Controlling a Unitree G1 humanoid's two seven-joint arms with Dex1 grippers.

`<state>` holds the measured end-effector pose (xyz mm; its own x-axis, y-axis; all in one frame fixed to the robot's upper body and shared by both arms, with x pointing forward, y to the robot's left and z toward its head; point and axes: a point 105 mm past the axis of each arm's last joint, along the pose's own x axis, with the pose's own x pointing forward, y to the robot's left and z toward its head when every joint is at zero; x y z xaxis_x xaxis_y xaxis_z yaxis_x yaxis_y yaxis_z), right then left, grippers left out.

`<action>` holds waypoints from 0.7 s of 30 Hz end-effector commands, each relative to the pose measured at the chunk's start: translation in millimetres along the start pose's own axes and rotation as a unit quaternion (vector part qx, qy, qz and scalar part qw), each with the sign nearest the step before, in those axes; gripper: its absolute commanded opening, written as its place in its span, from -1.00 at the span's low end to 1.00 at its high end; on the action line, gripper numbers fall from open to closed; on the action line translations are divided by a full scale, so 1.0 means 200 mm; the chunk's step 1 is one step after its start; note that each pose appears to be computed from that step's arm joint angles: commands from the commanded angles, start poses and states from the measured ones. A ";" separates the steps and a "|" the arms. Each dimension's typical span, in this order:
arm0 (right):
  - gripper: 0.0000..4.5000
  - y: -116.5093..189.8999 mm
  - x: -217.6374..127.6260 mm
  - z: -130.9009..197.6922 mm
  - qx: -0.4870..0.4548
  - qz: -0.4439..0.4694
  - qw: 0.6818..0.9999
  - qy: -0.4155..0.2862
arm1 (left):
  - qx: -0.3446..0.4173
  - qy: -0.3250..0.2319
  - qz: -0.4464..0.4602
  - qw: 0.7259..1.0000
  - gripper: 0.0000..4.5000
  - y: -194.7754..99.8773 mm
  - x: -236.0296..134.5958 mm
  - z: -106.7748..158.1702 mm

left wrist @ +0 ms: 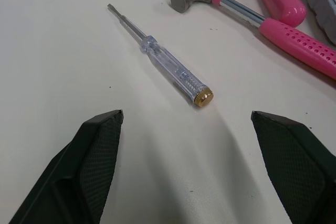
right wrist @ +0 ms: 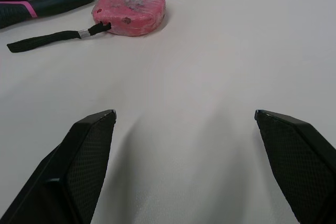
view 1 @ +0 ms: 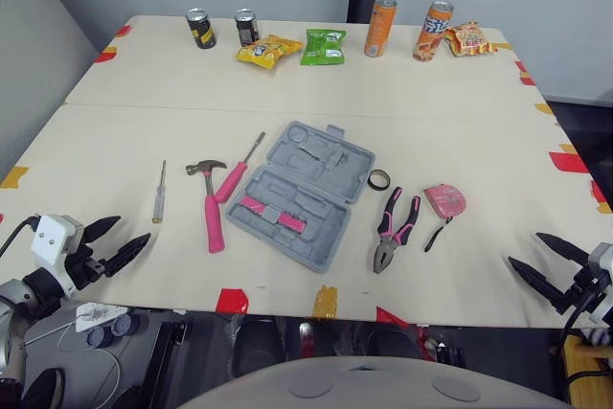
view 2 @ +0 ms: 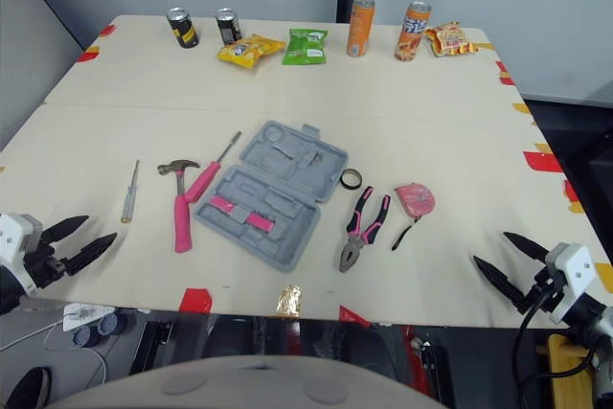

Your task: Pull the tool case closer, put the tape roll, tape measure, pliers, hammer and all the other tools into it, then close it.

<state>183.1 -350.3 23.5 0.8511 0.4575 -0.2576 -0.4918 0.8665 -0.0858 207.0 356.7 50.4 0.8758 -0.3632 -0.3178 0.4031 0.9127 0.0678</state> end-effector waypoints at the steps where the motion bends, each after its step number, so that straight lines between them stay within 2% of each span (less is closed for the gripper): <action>1: 1.00 -0.01 -0.03 0.04 -0.014 -0.006 1.000 -0.013 | 0.013 -0.007 0.012 1.000 0.83 0.04 -0.02 0.03; 16: 1.00 0.03 -0.01 0.02 -0.013 0.005 1.000 -0.018 | 0.003 -0.012 0.025 1.000 0.83 0.07 -0.05 0.03; 21: 1.00 0.09 0.06 0.08 -0.020 0.040 0.999 -0.019 | -0.030 -0.027 -0.044 0.998 0.83 -0.01 -0.05 0.11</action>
<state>182.8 -332.3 27.3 0.8250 0.5126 -0.2379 -0.5437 0.8348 -0.0864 199.0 357.2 52.5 0.8540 -0.4157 -0.3128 0.4260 0.9039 -0.0382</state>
